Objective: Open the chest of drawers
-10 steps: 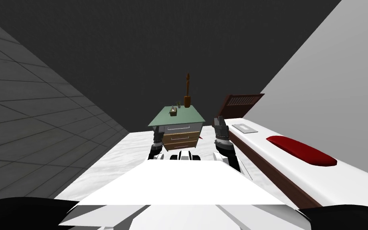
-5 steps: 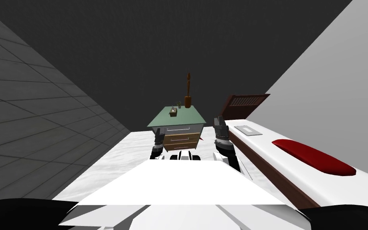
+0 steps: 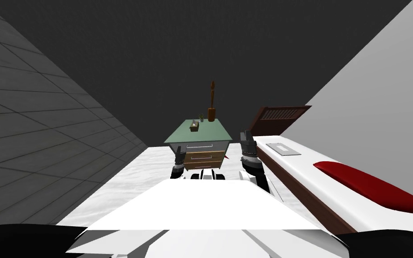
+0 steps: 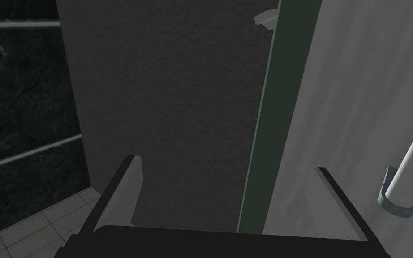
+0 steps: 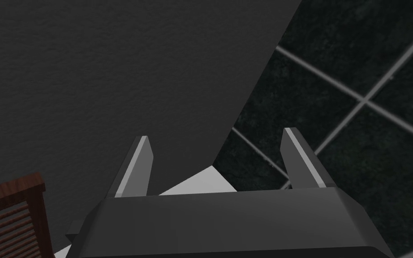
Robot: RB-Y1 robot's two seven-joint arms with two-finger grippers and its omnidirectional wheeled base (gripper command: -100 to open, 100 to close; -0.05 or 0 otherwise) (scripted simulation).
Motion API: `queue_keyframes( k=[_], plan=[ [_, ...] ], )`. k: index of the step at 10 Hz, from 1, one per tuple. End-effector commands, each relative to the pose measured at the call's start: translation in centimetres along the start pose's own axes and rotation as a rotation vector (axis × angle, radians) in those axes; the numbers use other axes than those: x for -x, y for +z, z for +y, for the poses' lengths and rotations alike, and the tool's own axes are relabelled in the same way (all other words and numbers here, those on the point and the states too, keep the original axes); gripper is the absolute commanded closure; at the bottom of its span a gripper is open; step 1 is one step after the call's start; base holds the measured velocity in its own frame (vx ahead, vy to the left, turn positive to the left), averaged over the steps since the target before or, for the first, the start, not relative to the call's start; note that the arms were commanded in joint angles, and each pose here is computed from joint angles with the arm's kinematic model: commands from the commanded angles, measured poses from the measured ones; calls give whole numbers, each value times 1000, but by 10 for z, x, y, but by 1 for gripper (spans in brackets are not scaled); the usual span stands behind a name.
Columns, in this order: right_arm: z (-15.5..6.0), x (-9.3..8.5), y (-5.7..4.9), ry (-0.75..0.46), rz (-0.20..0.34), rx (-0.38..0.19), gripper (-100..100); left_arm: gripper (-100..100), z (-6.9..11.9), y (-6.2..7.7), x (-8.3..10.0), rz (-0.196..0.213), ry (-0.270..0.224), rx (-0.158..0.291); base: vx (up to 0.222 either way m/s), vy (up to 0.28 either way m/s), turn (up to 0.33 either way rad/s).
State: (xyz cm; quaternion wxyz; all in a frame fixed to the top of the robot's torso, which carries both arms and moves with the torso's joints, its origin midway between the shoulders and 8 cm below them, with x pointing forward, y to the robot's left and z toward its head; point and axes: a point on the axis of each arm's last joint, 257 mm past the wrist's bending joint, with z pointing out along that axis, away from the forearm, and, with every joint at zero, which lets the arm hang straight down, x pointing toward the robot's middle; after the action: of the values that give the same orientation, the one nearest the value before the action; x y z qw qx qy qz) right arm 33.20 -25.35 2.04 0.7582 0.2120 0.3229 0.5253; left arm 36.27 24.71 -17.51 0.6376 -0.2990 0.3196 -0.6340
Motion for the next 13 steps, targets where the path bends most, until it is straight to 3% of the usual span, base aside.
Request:
queue_keyframes(
  k=[1,5,13],
  plan=[
    [0,0,0,0,0,0,0,-100,10,-13,-4,1,-7,7,54,-35,70],
    [0,0,0,0,0,0,0,-100,22,-30,-9,2,-16,23,36,-25,53],
    [0,0,0,0,0,0,0,-100,36,-49,-13,4,-23,50,22,-17,28]
  ],
)
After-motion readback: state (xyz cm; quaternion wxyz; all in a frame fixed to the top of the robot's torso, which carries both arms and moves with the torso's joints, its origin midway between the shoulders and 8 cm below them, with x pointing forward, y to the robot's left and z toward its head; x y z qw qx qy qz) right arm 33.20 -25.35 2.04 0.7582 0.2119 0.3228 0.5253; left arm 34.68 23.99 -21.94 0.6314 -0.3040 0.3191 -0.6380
